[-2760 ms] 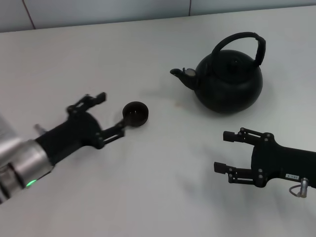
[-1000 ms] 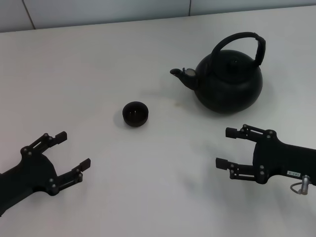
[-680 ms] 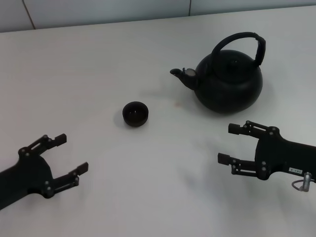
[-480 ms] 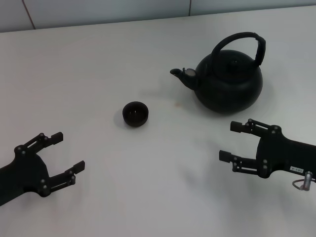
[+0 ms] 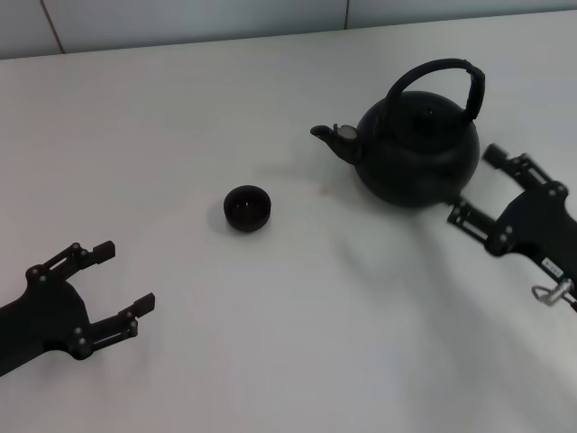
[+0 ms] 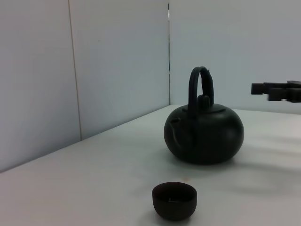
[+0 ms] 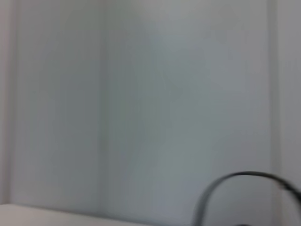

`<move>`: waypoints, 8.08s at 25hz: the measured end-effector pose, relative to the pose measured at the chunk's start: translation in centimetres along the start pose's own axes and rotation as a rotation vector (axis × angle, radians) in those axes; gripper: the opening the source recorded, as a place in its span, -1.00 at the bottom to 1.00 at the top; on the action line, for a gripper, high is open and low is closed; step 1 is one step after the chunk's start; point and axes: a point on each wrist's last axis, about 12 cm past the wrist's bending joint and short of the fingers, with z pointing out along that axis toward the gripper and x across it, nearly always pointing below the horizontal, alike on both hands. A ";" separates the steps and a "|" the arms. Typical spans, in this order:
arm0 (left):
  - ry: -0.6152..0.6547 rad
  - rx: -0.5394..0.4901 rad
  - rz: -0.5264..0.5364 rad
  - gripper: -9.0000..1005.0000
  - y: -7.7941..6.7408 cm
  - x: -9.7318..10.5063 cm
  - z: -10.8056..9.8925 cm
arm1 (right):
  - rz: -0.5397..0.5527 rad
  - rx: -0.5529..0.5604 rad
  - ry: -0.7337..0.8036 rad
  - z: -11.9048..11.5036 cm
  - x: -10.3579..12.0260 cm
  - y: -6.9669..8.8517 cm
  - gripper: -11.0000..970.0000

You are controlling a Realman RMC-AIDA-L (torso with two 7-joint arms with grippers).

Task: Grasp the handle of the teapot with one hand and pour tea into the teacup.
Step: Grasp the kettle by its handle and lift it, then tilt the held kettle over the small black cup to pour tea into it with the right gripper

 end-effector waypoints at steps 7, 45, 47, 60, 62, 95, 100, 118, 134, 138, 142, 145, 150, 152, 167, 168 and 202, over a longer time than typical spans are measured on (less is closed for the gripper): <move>-0.001 -0.008 -0.003 0.71 0.0 0.0 -0.1 | -0.047 0.282 -0.025 1.0 0.9 1.0 0.64; -0.003 -0.019 -0.013 0.71 -0.2 0.2 0.0 | -0.094 0.376 0.041 7.0 0.3 -1.5 0.59; -0.004 -0.019 -0.014 0.71 -0.3 0.2 0.1 | -0.093 0.378 0.050 7.2 0.3 -1.6 0.58; -0.004 -0.021 -0.016 0.71 -0.3 0.2 0.2 | -0.100 0.375 0.057 7.7 0.2 -1.9 0.56; -0.004 -0.022 -0.016 0.71 -0.3 0.3 0.2 | -0.099 0.376 0.060 7.7 0.3 -1.9 0.56; -0.005 -0.027 -0.018 0.71 -0.4 0.3 0.1 | -0.097 0.358 0.050 8.2 0.0 -1.7 -0.80; -0.005 -0.027 -0.017 0.71 -0.4 0.3 0.1 | -0.091 0.359 0.041 8.3 0.0 -1.7 -0.81; -0.005 -0.028 -0.023 0.71 -0.6 0.4 0.2 | -0.064 0.331 -0.066 8.4 -1.4 -1.9 -0.82; -0.002 -0.030 -0.023 0.71 -0.5 0.4 0.2 | -0.022 0.119 -0.010 11.2 -1.6 -1.0 -0.82; -0.005 -0.028 -0.024 0.71 -0.6 0.4 0.4 | -0.025 0.090 0.004 11.9 -1.8 -1.0 -0.82; -0.008 -0.032 -0.025 0.71 -0.5 0.4 0.4 | -0.028 0.084 0.003 12.0 -1.9 -1.0 -0.82; -0.010 -0.035 -0.027 0.71 -0.6 0.4 0.4 | -0.046 0.072 0.005 12.2 -2.0 -1.1 -0.82; -0.010 -0.040 -0.028 0.71 -0.6 0.4 0.4 | -0.089 0.054 0.008 12.5 -2.2 -1.4 -0.82; -0.010 -0.042 -0.029 0.71 -0.6 0.4 0.4 | -0.098 0.049 0.009 12.5 -2.3 -1.5 -0.82; -0.007 -0.048 -0.030 0.71 -0.5 0.4 0.7 | -0.286 0.013 0.002 13.2 -2.7 -1.3 -0.82; -0.007 -0.048 -0.030 0.71 -0.5 0.4 0.7 | -0.295 0.012 0.000 13.3 -2.7 -1.3 -0.82; -0.012 -0.047 -0.026 0.71 -0.4 0.3 1.0 | -0.497 -0.043 -0.024 14.4 -3.3 -0.8 -0.82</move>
